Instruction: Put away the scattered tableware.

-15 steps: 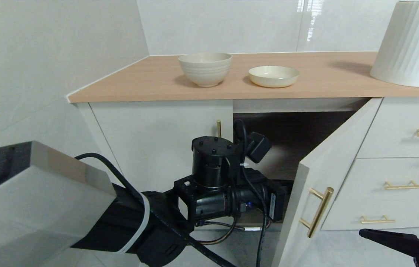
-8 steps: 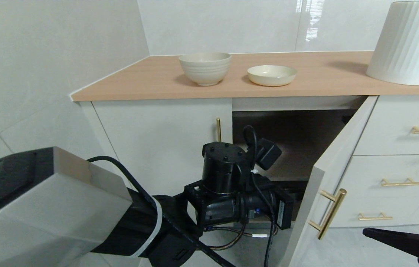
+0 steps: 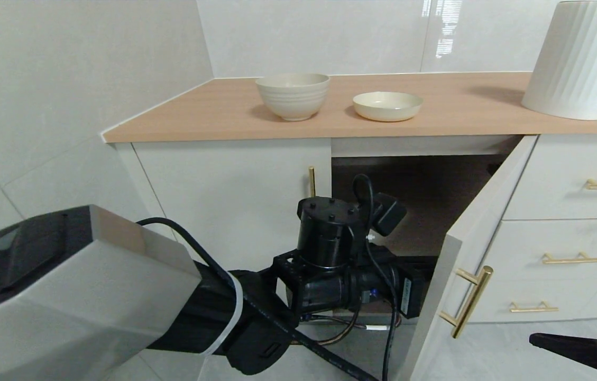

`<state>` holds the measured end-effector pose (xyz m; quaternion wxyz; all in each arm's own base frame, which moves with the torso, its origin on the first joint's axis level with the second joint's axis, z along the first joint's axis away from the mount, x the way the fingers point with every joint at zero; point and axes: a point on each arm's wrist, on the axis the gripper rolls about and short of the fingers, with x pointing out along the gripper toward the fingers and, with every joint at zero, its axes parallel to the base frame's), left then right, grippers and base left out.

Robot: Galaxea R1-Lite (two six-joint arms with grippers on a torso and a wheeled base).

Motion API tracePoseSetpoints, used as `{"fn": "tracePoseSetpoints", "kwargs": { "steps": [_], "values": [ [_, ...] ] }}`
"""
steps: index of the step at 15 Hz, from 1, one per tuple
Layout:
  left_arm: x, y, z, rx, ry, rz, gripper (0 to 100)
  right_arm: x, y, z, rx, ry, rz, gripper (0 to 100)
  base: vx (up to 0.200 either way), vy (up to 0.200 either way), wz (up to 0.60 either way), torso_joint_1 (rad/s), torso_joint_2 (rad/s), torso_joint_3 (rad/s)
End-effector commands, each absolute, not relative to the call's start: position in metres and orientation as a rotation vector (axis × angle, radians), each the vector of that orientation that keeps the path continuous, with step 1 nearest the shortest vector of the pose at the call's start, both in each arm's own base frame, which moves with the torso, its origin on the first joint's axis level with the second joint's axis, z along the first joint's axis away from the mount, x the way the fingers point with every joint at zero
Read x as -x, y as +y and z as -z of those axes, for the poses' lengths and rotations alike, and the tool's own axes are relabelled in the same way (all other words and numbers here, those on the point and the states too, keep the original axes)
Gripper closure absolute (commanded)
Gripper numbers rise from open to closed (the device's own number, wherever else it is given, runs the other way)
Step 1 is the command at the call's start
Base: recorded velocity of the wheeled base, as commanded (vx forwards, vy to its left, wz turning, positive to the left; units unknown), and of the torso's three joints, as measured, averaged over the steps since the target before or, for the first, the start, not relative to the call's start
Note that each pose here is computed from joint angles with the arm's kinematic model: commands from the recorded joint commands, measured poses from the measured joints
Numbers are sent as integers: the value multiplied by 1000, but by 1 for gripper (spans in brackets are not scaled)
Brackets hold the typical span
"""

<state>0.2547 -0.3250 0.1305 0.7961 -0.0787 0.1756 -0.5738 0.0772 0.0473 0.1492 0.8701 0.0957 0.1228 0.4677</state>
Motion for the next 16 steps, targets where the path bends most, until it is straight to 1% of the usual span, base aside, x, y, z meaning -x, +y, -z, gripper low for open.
{"fn": "tracePoseSetpoints", "kwargs": {
  "steps": [1, 2, 3, 5, 6, 7, 9, 10, 12, 13, 14, 15, 16],
  "values": [
    [-242, -344, -137, 166, 367, 1289, 100, -64, 43, -167, -191, 165, -1019, 0, -200, 0, 0, 17, -2, 2],
    [-224, -361, -139, 160, 361, 1344, 100, -53, 43, -173, -186, 163, -1089, 0, -200, 0, 0, 7, 7, 2],
    [-206, -374, -141, 153, 352, 1374, 100, -42, 40, -179, -183, 171, -1148, 0, 0, 0, 0, 0, 0, 0],
    [-195, -379, -141, 148, 343, 1361, 100, -35, 37, -182, -184, 211, -1192, 0, 0, 0, 0, 0, 0, 0],
    [-196, -375, -142, 147, 334, 1303, 100, -35, 38, -182, -185, 228, -1221, 0, 0, 0, 0, 0, 0, 0],
    [-209, -358, -152, 160, 310, 1222, 100, -39, 40, -182, -186, 251, -1216, 0, 0, 0, 0, 0, 0, 0],
    [-236, -307, -170, 183, 284, 1097, 100, -55, 49, -185, -193, 313, -1174, 0, 0, 0, 0, 0, 0, 0],
    [-247, -280, -177, 193, 271, 1030, 100, -68, 56, -189, -194, 345, -1107, 0, 0, 0, 0, 0, 0, 0],
    [-263, -217, -190, 204, 236, 872, 100, -106, 71, -203, -186, 383, -939, 0, 0, 0, 0, 0, 0, 0],
    [-262, -206, -192, 205, 233, 849, 100, -119, 75, -206, -184, 396, -889, 0, 0, 0, 0, 0, 0, 0],
    [-258, -180, -196, 208, 223, 794, 100, -147, 84, -210, -181, 406, -814, 0, 0, 0, 0, 0, 0, 0],
    [-242, -153, -194, 208, 235, 746, 100, -178, 95, -216, -179, 374, -771, 0, 0, 0, 0, 0, 0, 0],
    [-231, -140, -190, 208, 247, 724, 100, -194, 101, -219, -176, 360, -741, 0, 0, 0, 0, 0, 0, 0]
  ]
}}
